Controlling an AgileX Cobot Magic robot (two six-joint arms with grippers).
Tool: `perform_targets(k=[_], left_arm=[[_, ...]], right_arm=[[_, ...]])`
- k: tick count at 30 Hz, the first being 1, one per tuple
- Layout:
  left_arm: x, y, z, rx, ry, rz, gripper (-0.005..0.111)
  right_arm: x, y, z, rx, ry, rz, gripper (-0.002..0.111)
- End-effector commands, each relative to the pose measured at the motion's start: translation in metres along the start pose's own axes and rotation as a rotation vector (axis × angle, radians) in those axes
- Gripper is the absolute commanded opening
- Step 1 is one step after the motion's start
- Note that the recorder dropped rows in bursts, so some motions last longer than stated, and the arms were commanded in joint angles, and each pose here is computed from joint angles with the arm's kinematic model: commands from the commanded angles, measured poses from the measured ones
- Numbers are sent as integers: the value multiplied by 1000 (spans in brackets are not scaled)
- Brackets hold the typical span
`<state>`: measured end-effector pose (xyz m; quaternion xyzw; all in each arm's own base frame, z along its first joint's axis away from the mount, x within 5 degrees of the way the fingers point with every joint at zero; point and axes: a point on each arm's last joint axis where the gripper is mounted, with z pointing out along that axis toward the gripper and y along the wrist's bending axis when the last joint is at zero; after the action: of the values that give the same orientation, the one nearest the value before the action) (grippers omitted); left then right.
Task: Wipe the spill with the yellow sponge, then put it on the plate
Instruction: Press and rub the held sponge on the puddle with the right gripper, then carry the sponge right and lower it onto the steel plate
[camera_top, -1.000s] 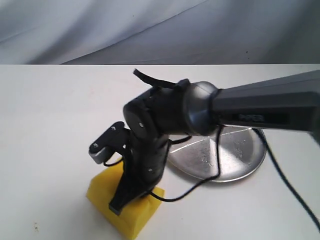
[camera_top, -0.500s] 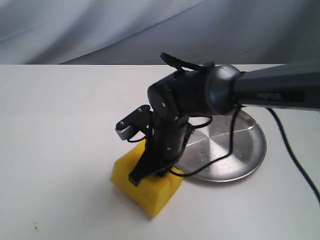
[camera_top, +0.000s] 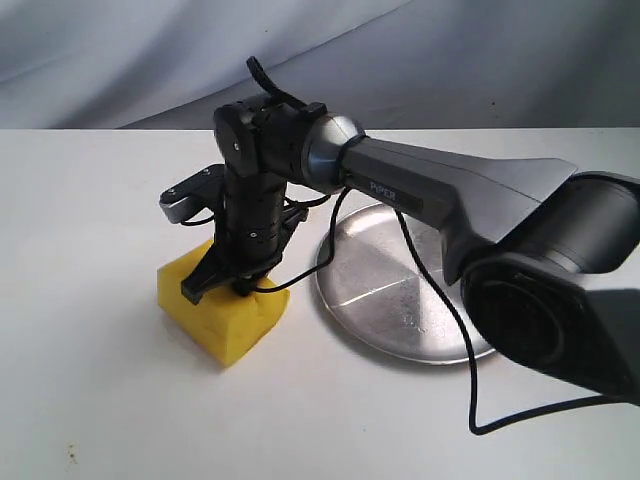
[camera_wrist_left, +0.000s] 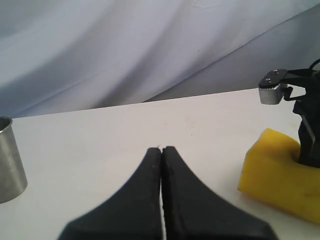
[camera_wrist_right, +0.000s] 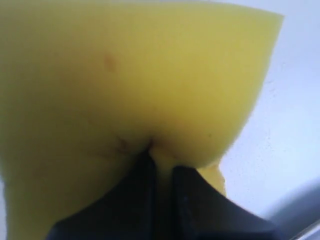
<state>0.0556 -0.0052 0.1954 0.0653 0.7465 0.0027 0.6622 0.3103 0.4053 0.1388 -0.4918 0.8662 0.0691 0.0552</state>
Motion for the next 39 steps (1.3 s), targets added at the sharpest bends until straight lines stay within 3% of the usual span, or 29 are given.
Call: perform_targets(k=[1,6,14,17,22,29,39], left_arm=[[1,0,0,-1,-6,-1,0],[1,0,0,-1,-6,-1,0],[1,0,0,-1,-6,-1,0],[1,0,0,-1,-6,-1,0],[1,0,0,-1,-6,-1,0],[1,0,0,-1,-6,-1,0],[1,0,0,-1,-6,-1,0]], right_arm=[[12,17,14,-33,84,-34,0],[45,35,14,-38,135,-82,0],[110,41,-26,-8,142,-88,0],[130,42,-47,4,111,-87,0],[143,34,-111,155,-70,-62,0],[154,-15,-177,356,-327,93,0],[177,-110,-171,375,-366,414,0]])
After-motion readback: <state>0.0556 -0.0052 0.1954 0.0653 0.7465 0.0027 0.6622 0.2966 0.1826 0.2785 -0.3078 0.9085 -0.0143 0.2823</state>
